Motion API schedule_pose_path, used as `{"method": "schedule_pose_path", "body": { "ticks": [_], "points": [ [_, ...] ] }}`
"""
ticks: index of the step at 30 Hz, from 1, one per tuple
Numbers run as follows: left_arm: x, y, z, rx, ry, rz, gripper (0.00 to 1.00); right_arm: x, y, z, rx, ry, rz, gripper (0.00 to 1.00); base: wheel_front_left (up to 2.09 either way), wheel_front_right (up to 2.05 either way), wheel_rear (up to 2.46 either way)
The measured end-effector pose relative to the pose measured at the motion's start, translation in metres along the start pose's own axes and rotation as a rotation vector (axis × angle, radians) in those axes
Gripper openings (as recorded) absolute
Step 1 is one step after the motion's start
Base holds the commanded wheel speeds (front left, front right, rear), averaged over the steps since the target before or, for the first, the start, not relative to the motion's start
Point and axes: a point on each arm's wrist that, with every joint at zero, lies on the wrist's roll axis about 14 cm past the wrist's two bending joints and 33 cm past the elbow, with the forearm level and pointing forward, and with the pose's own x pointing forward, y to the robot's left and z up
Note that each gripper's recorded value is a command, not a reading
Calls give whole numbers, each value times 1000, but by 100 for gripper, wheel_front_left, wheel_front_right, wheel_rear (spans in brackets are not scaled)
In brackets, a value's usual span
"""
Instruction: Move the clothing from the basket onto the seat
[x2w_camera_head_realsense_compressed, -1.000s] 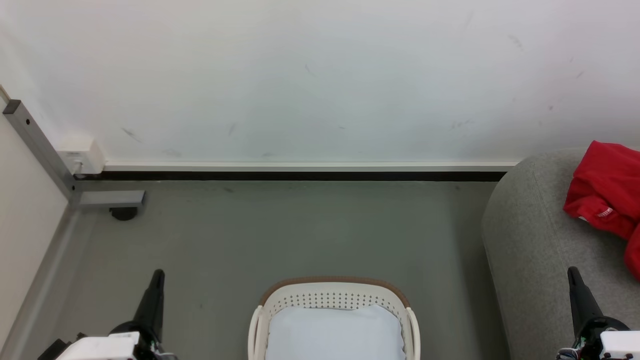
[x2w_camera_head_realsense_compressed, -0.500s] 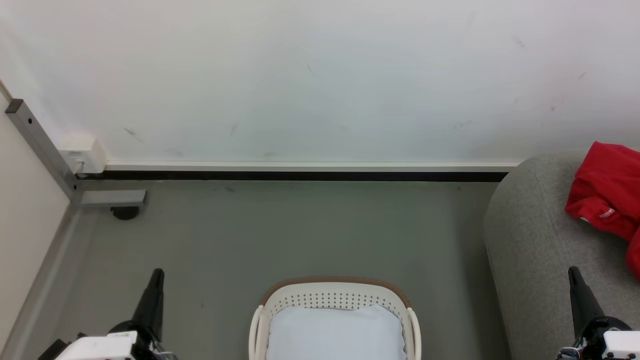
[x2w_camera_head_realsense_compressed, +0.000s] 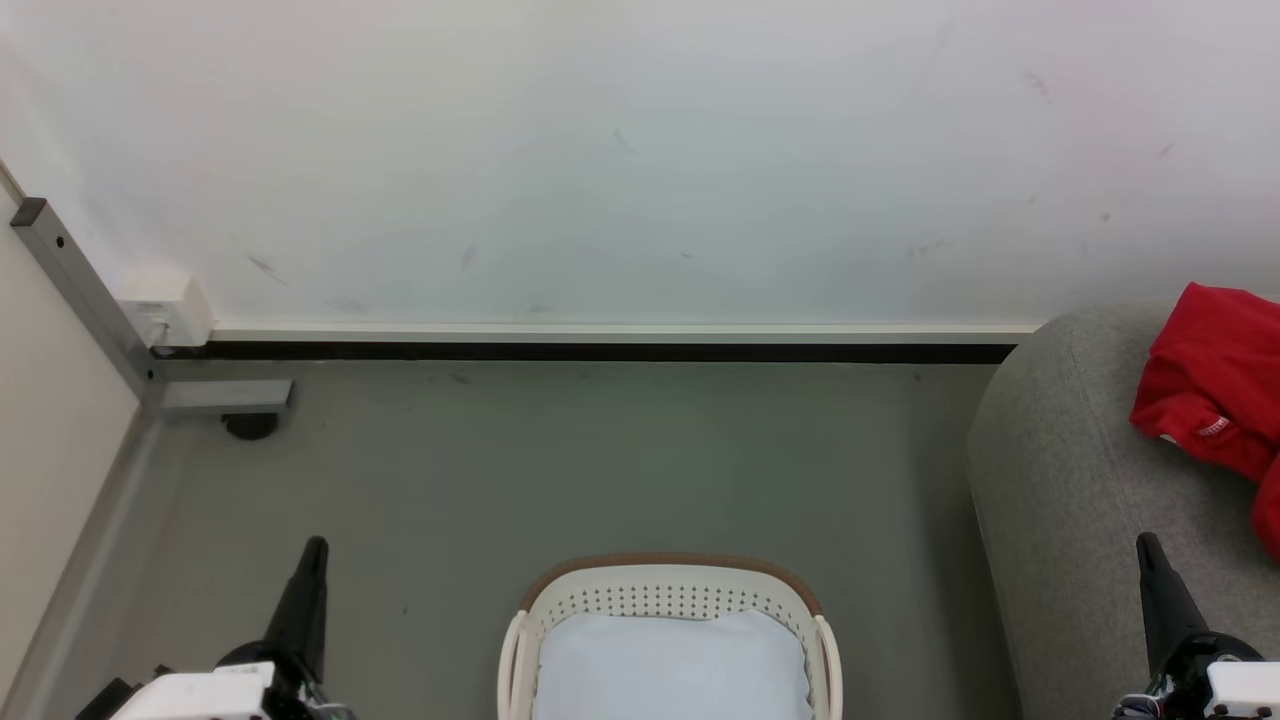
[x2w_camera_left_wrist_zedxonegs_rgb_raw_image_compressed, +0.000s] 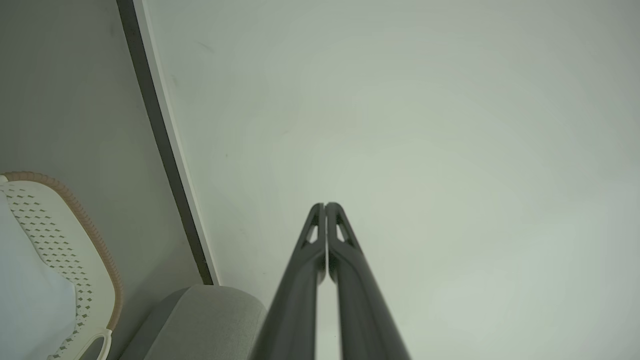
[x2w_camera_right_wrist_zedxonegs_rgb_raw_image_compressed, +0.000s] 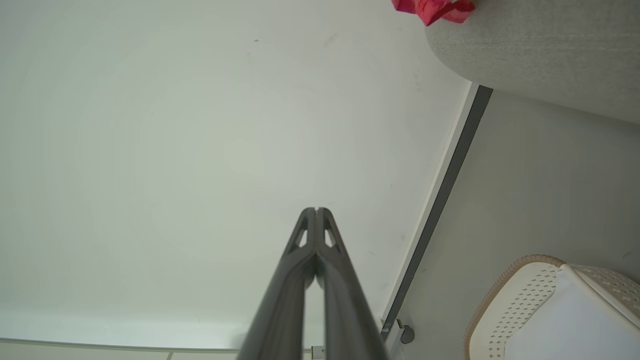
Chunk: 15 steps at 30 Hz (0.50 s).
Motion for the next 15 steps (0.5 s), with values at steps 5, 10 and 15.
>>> {"method": "schedule_pose_path", "body": {
  "ticks": [5,10,15],
  "points": [
    [0,0,0,0,0,0,0,0,0,0,0,0,0,0,0,0,0],
    [0,0,0,0,0,0,0,0,0,0,0,-1,0,0,0,0,0],
    [0,0,0,0,0,0,0,0,0,0,1,-1,0,0,0,0,0]
  ]
}}
